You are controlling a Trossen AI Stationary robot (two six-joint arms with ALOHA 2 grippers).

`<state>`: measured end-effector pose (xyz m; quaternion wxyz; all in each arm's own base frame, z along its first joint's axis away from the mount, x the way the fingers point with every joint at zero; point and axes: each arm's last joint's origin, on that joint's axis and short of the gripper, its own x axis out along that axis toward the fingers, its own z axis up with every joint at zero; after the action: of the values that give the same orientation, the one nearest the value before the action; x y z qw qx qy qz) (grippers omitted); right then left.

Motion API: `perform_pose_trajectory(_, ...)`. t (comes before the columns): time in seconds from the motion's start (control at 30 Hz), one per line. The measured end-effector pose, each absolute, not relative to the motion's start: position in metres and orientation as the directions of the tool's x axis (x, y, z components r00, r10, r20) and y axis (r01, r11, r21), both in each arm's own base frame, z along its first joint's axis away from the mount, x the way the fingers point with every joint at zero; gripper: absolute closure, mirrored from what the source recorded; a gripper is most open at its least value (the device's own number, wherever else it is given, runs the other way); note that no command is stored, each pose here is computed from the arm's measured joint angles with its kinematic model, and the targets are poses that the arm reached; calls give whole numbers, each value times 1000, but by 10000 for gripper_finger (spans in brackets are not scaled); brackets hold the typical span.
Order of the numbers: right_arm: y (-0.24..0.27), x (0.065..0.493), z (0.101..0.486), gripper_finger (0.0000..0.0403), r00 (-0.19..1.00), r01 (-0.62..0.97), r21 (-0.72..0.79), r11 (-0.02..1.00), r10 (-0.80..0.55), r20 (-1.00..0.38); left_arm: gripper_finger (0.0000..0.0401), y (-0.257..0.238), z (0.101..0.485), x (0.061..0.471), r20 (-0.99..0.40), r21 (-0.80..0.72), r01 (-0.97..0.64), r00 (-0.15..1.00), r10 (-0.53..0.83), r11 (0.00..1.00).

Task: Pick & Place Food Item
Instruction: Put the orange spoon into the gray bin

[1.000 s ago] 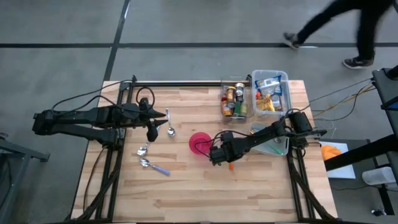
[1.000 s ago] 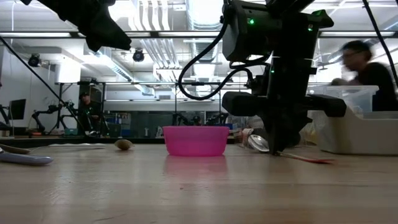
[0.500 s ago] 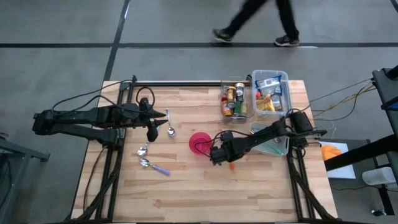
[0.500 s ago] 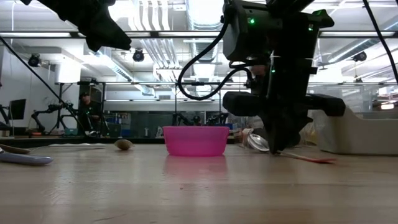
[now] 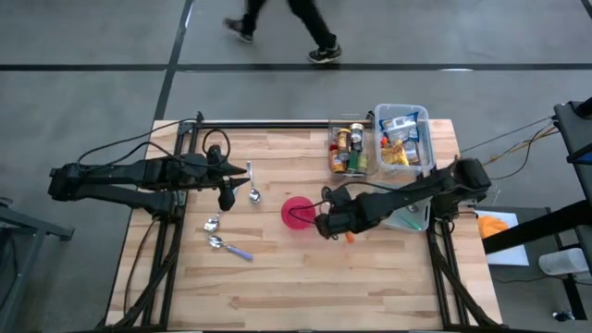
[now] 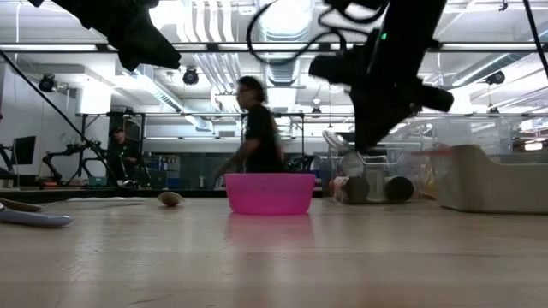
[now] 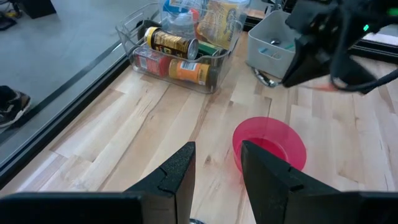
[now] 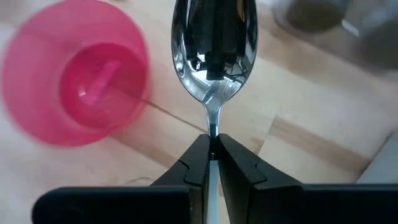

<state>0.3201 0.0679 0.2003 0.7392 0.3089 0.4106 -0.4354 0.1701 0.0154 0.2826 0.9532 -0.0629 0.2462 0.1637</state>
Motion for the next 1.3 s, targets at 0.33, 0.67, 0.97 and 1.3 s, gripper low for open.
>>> perform_pose_trajectory(0.33, 75, 278, 261, 379, 385, 657, -12, 754, -350, -854, 272, 15, 282, 170, -493, -38, -343, 824, 281, 939)
perform_pose_trajectory(0.67, 75, 218, 298, 379, 333, 578, -98, 810, -344, -878, 272, 15, 282, 170, -498, -36, -343, 820, 281, 938)
perform_pose_trajectory(0.97, 67, 184, 300, 379, 153, 570, -186, 800, -326, -933, 272, 15, 282, 170, -498, -36, -343, 821, 281, 939)
perform_pose_trajectory(1.3, 62, 168, 251, 379, -56, 575, -317, 754, -350, -935, 272, 15, 281, 169, -502, -35, -343, 818, 281, 939)
